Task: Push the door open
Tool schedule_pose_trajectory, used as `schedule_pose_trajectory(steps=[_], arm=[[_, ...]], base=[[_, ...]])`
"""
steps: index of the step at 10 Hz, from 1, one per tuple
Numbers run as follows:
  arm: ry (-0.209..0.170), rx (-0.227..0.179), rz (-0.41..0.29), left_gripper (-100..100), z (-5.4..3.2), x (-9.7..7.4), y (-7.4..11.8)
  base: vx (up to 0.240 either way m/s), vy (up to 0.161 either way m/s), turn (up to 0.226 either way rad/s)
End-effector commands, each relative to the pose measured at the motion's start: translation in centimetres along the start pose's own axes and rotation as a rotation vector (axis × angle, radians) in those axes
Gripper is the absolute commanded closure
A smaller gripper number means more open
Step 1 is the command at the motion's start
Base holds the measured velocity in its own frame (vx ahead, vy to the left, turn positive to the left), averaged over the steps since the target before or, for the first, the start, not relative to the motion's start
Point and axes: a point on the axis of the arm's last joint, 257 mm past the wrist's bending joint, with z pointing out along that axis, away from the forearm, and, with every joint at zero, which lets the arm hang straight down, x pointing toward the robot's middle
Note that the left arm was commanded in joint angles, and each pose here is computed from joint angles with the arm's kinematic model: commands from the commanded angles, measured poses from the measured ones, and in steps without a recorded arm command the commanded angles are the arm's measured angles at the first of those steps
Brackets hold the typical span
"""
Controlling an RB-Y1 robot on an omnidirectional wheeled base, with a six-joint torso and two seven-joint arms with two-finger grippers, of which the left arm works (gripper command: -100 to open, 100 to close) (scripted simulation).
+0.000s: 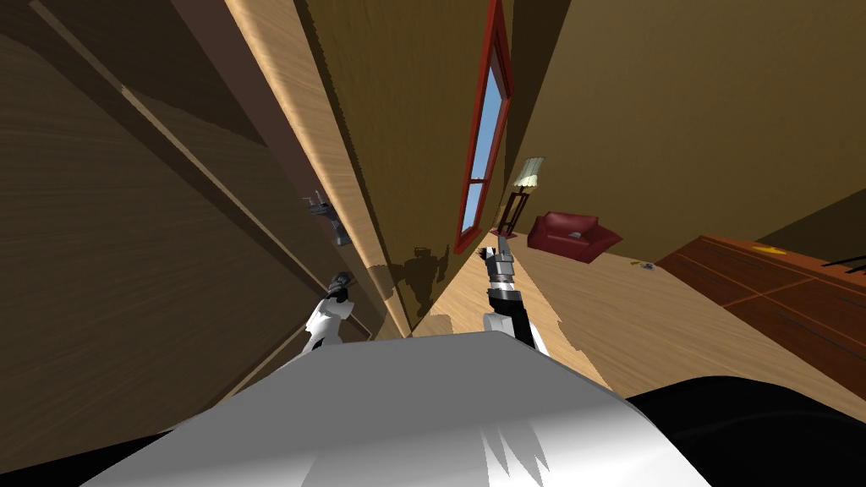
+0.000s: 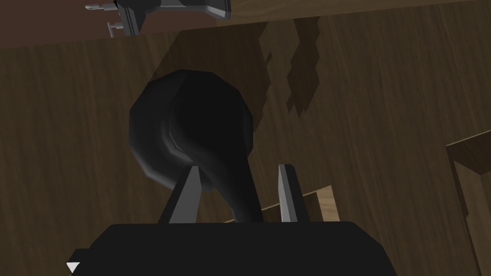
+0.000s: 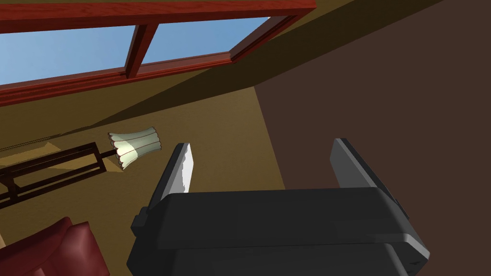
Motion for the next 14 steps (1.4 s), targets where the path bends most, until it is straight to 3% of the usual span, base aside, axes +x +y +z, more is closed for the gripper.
schedule_pose_trajectory(steps=[1, 4, 5, 9, 14], arm=[[0.007, -0.031, 0.001, 100, -0.52, 0.6, 1.8], [0.007, -0.031, 0.001, 100, -0.52, 0.6, 1.8], [0.005, 0.010, 0.056, 100, -0.21, 0.2, -0.1], [0.030, 0.036, 0.220, 100, -0.19, 0.3, -0.3], [0.030, 0.036, 0.220, 100, -0.19, 0.3, -0.3]], base=[[0.007, -0.011, 0.032], [-0.002, 0.003, -0.007], [-0.021, 0.026, -0.036], [-0.004, 0.025, -0.033], [-0.002, 0.002, -0.007]])
